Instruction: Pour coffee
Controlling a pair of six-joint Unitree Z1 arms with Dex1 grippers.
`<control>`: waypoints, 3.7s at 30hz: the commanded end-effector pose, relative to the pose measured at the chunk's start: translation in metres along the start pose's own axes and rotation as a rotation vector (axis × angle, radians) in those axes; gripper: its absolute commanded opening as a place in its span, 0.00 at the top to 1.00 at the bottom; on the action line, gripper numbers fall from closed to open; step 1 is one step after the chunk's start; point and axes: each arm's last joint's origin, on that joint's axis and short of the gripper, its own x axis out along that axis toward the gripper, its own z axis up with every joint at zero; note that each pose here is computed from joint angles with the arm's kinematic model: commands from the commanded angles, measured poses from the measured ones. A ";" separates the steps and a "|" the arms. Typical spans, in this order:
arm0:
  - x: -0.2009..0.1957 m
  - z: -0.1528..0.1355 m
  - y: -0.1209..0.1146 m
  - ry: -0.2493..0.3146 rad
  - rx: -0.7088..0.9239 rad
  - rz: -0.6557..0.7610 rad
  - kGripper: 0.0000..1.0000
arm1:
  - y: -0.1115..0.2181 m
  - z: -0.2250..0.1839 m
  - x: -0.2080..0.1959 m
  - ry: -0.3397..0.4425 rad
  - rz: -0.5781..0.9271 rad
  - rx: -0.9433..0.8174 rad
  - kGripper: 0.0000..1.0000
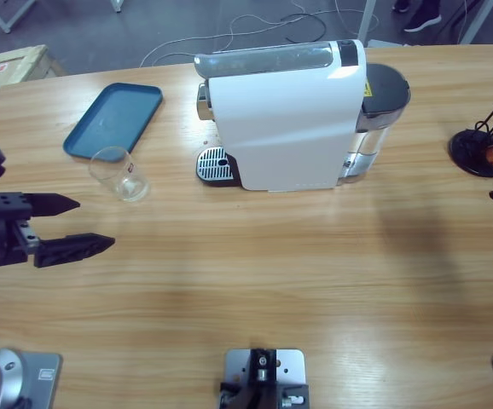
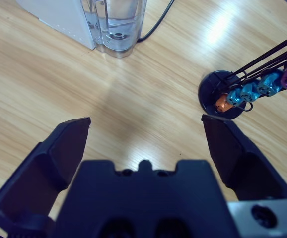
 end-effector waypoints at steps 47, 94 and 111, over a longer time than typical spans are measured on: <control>0.119 0.193 0.069 0.015 -0.801 -0.413 1.00 | 0.001 0.000 0.008 0.029 -0.010 0.012 0.00; 0.018 0.074 -0.019 -0.032 0.179 0.072 0.01 | -0.095 0.012 0.089 -0.019 -0.370 0.556 0.60; 0.020 0.075 -0.022 -0.043 0.169 0.061 0.01 | -0.103 0.013 0.091 -0.028 -0.395 0.561 0.95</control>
